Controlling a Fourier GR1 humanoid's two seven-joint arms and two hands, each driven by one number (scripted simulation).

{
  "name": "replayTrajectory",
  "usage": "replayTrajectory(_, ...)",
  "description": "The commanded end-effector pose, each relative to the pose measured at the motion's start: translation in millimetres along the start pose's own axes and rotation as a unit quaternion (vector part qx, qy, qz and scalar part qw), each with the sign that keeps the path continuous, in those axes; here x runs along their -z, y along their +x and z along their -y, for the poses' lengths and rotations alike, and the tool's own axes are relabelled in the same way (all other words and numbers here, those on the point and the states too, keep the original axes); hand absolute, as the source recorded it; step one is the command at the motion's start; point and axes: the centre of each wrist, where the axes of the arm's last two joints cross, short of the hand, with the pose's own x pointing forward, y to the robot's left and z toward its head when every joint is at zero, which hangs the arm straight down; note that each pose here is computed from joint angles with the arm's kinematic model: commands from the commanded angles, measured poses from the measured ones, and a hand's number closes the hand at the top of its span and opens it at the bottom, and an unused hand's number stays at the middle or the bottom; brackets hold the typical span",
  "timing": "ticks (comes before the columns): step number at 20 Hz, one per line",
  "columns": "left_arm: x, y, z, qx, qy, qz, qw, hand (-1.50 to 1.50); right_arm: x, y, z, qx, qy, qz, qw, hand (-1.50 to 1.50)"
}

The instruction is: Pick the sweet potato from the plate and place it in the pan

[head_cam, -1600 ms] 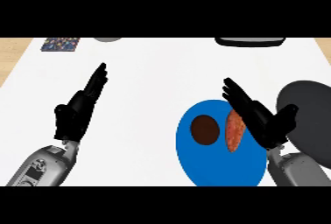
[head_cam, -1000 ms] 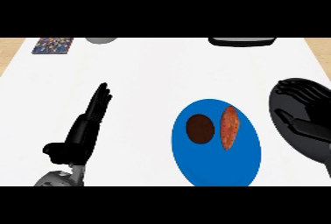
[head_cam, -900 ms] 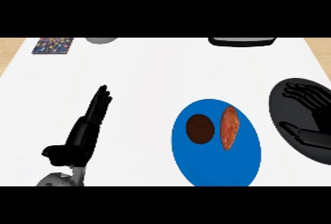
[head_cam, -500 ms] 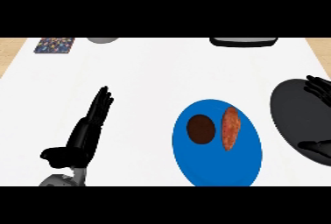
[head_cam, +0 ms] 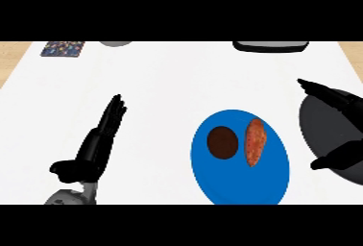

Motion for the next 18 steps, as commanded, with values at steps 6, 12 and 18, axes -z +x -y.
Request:
replayTrajectory(6,-8.6,-10.7,-5.5,-0.002,0.005,-0.007,1.0,0.0,35.1,20.8,-63.3,-0.146,0.124,-0.059,0.98,-1.5)
replayTrajectory(12,-6.8,-11.6,16.3,-0.008,0.004,0.002,1.0,0.0,59.4,23.0,-81.6,-0.161,0.144,-0.092,0.972,-1.5)
replayTrajectory(18,-7.5,-14.8,-2.3,-0.005,0.006,-0.01,0.9999,0.0,59.4,7.0,-92.1,-0.157,0.152,-0.104,0.97,-1.5)
